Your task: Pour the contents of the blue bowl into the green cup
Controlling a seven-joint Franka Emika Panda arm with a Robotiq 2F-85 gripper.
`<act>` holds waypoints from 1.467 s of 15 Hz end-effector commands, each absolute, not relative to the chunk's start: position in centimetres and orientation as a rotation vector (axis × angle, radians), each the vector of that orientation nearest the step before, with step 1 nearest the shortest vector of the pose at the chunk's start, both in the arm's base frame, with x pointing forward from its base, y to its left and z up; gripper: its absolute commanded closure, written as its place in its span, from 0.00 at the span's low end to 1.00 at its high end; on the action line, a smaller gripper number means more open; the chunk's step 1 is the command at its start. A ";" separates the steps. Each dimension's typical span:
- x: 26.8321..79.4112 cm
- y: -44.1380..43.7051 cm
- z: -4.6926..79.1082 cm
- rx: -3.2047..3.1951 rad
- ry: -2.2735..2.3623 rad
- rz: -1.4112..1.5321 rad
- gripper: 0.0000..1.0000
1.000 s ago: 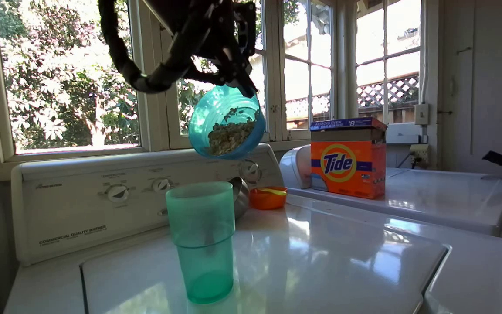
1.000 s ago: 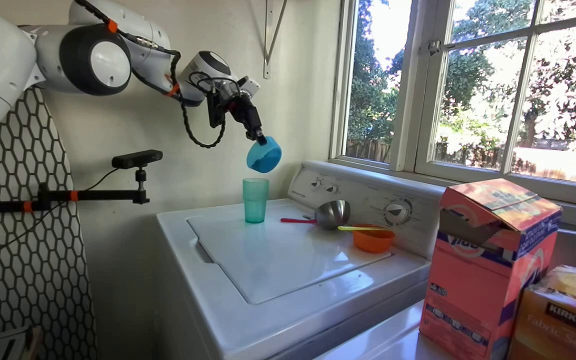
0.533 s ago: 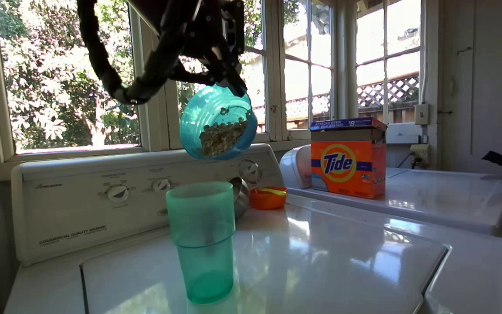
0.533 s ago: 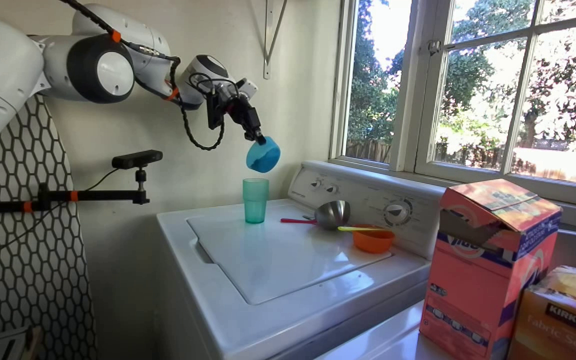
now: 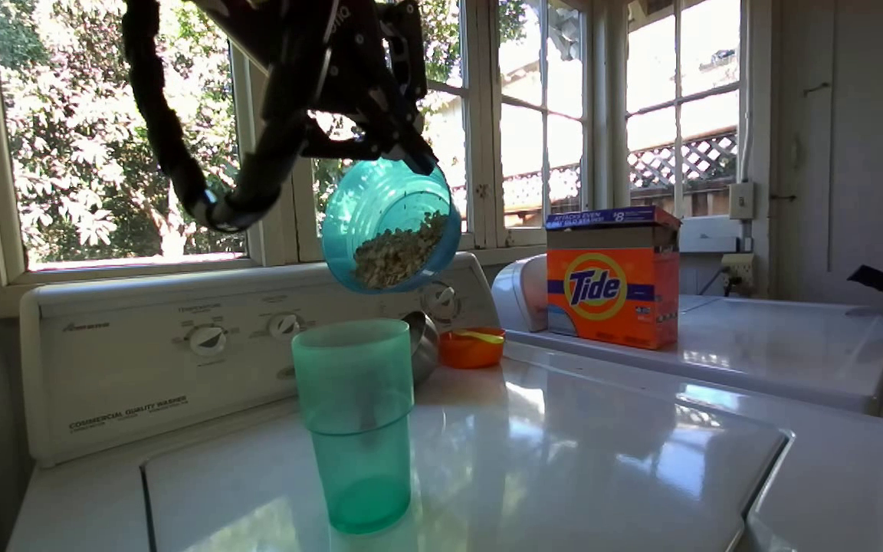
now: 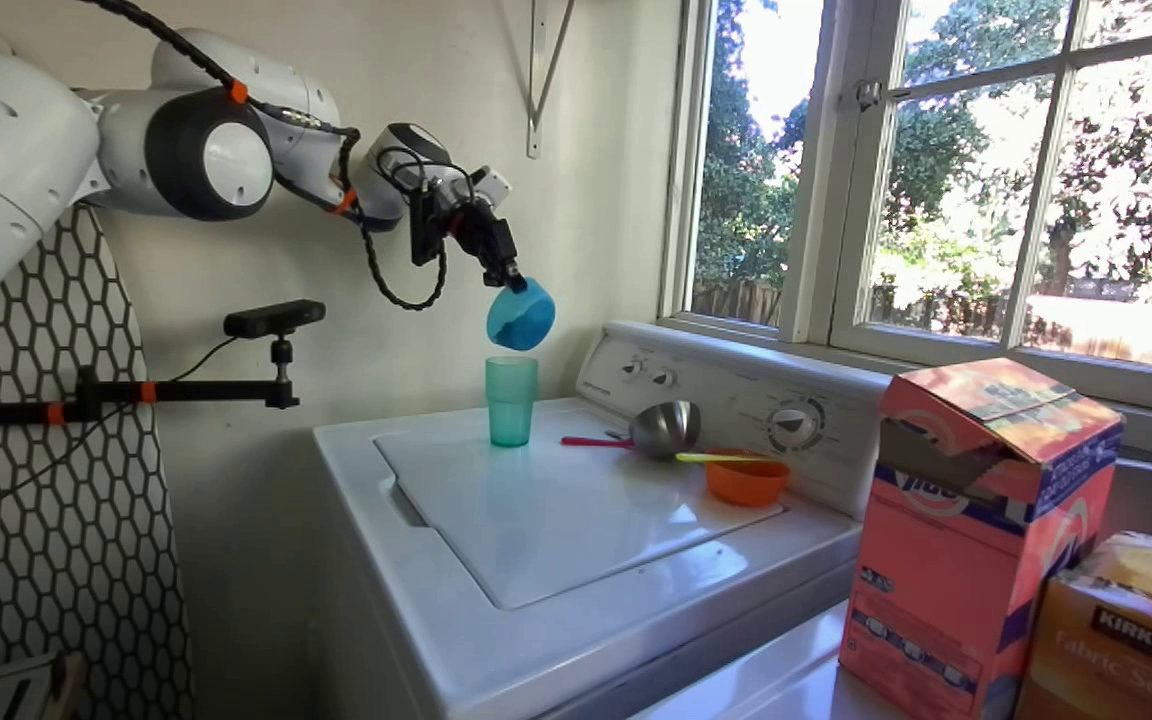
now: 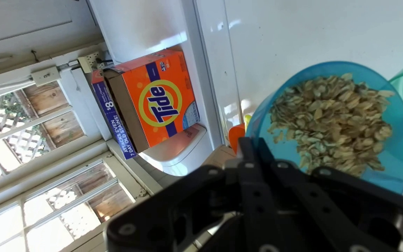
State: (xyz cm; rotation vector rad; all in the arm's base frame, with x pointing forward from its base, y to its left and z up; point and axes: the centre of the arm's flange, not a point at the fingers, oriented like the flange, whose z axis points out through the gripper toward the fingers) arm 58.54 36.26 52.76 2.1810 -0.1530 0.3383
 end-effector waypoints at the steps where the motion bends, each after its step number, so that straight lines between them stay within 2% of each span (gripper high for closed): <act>1: 59.6 37.2 53.0 2.137 -0.143 0.307 0.99; 22: 60.8 39.3 52.1 2.056 -0.024 0.282 0.99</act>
